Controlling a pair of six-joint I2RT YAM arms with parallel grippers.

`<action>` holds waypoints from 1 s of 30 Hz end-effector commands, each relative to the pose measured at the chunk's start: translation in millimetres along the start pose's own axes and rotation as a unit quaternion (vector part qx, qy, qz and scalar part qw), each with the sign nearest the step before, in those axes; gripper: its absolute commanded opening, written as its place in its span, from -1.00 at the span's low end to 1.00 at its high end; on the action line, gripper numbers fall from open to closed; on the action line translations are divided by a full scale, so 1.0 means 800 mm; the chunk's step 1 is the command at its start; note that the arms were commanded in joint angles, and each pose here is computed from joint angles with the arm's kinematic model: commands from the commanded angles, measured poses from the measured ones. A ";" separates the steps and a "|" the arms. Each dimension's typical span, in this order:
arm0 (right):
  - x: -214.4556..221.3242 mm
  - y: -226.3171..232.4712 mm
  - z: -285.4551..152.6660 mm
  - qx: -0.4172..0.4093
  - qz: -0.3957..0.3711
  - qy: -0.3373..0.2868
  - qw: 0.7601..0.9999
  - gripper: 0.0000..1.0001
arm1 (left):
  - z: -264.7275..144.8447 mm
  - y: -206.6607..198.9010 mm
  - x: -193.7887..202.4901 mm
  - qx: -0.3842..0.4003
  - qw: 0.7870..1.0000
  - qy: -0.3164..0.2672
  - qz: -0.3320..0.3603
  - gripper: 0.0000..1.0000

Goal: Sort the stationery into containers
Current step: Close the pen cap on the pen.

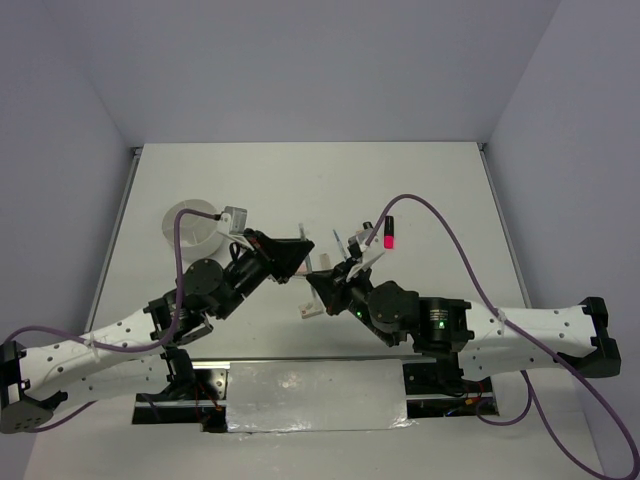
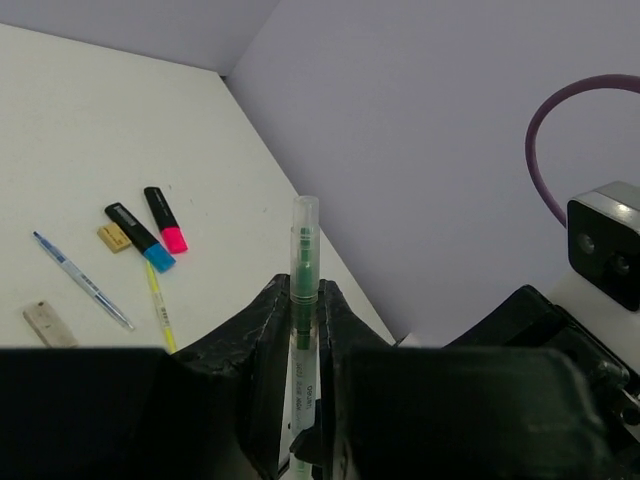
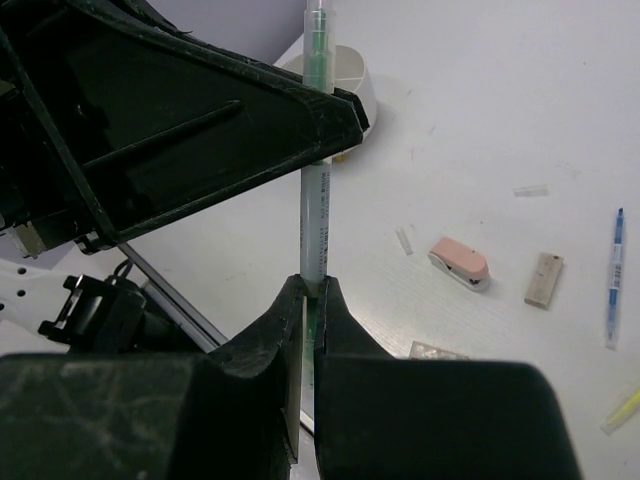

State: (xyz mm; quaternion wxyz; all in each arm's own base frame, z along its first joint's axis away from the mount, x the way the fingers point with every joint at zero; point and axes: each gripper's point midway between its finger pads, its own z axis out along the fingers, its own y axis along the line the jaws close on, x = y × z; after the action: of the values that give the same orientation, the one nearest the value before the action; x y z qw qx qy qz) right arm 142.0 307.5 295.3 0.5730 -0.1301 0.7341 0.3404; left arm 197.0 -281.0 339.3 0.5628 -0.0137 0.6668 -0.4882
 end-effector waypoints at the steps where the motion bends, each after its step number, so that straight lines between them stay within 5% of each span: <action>1: -0.044 0.012 0.000 -0.002 0.033 -0.041 0.999 -1.00 | -0.002 -0.017 -0.003 0.036 0.999 -0.002 0.006 -0.54; 6: -0.037 0.026 -0.003 -0.040 0.025 -0.027 0.999 -0.93 | -0.003 -0.045 -0.001 0.094 0.995 0.011 0.033 -1.00; 10: -0.035 0.043 -0.011 -0.115 0.029 -0.021 0.993 0.12 | -0.019 -0.082 -0.005 0.182 0.982 0.011 0.058 -1.00; 11: -0.040 0.042 -0.015 -0.123 0.036 -0.025 0.992 0.12 | -0.023 -0.089 -0.007 0.201 0.977 0.008 0.066 -1.00; 15: -0.043 0.033 -0.025 -0.133 0.049 -0.038 0.989 -0.07 | -0.038 -0.110 -0.012 0.250 0.966 0.003 0.067 -1.00; 20: -0.049 0.035 -0.030 -0.143 0.049 -0.041 0.988 -0.98 | -0.036 -0.110 -0.012 0.247 0.967 0.004 0.065 -0.85; 26: -0.039 0.042 -0.024 -0.150 0.038 -0.028 0.987 -1.00 | -0.028 -0.106 -0.022 0.218 0.974 -0.002 0.065 0.32; 30: -0.033 0.042 -0.021 -0.148 0.034 -0.022 0.988 -1.00 | -0.019 -0.100 -0.036 0.180 0.981 -0.005 0.072 0.63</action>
State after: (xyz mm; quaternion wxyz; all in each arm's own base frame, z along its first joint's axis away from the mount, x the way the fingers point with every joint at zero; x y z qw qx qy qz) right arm 117.0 313.9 321.9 0.5429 -0.1855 0.6798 0.4568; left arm 148.6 -306.7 376.5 0.5622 0.1529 0.5874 -0.5617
